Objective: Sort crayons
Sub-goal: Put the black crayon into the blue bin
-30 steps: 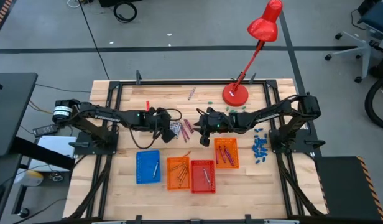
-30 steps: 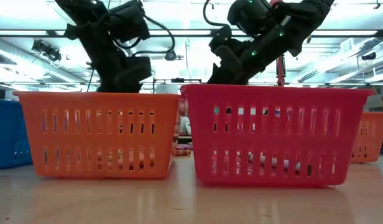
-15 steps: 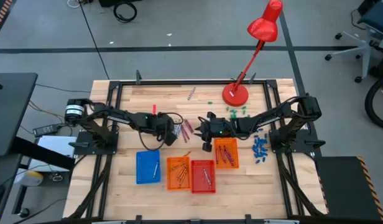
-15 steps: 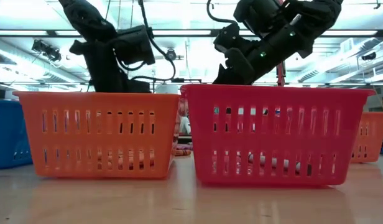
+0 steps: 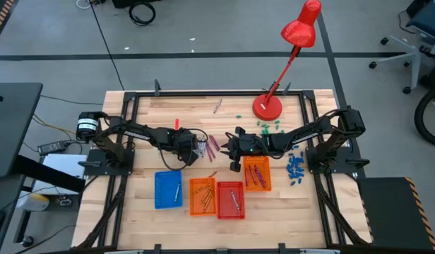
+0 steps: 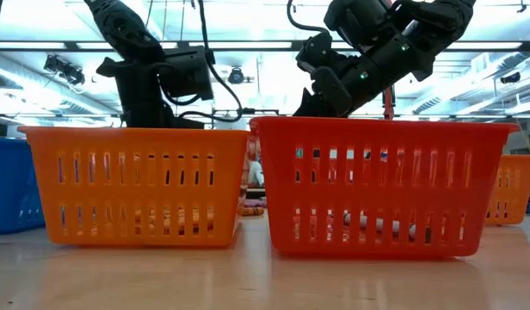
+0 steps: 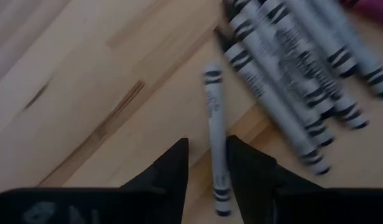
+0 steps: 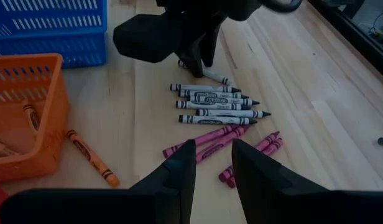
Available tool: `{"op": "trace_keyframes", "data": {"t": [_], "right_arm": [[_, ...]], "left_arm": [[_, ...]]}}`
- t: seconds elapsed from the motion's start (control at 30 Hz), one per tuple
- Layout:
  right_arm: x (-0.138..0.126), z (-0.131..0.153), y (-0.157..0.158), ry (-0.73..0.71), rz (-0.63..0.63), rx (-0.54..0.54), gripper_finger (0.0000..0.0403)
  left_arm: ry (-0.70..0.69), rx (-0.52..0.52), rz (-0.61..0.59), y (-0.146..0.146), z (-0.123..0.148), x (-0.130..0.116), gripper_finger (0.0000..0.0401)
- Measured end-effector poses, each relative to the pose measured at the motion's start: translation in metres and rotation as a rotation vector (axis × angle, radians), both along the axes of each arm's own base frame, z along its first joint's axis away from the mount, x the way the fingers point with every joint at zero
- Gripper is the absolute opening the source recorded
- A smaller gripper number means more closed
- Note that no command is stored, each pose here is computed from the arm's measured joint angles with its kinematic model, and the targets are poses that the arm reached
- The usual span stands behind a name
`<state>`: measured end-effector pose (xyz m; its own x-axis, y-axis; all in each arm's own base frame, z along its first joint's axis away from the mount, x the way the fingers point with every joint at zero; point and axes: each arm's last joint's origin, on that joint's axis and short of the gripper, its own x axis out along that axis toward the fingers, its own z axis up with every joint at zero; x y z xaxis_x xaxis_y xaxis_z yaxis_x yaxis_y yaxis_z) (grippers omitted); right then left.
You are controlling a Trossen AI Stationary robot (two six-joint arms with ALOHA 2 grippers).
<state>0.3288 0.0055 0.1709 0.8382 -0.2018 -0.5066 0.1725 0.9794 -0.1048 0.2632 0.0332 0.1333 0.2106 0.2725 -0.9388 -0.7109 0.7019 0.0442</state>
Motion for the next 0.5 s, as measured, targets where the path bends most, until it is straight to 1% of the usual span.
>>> {"op": "trace_keyframes", "data": {"t": [0.1,0.23,0.27,0.37,0.5], "right_arm": [[0.0001,0.0001,0.0001,-0.002,0.001,0.0,0.011],[-0.0001,-0.0002,0.0002,0.002,0.005,0.003,0.011],[-0.0002,-0.0004,0.0002,0.005,0.008,0.004,0.011],[-0.0003,-0.0007,0.0004,0.009,0.015,0.006,0.011],[-0.0007,-0.0014,0.0006,0.017,0.018,0.006,0.011]], "left_arm": [[0.04,-0.031,-0.004,0.0047,-0.0006,-0.0042,0.0088],[0.062,-0.039,-0.029,0.0085,-0.0012,-0.0062,0.0028],[0.063,-0.039,-0.032,0.0092,-0.0013,-0.0064,0.0019],[0.065,-0.041,-0.038,0.0106,-0.0017,-0.0069,0.0018],[0.065,-0.039,-0.041,0.0106,-0.0019,-0.0069,0.0031]]}}
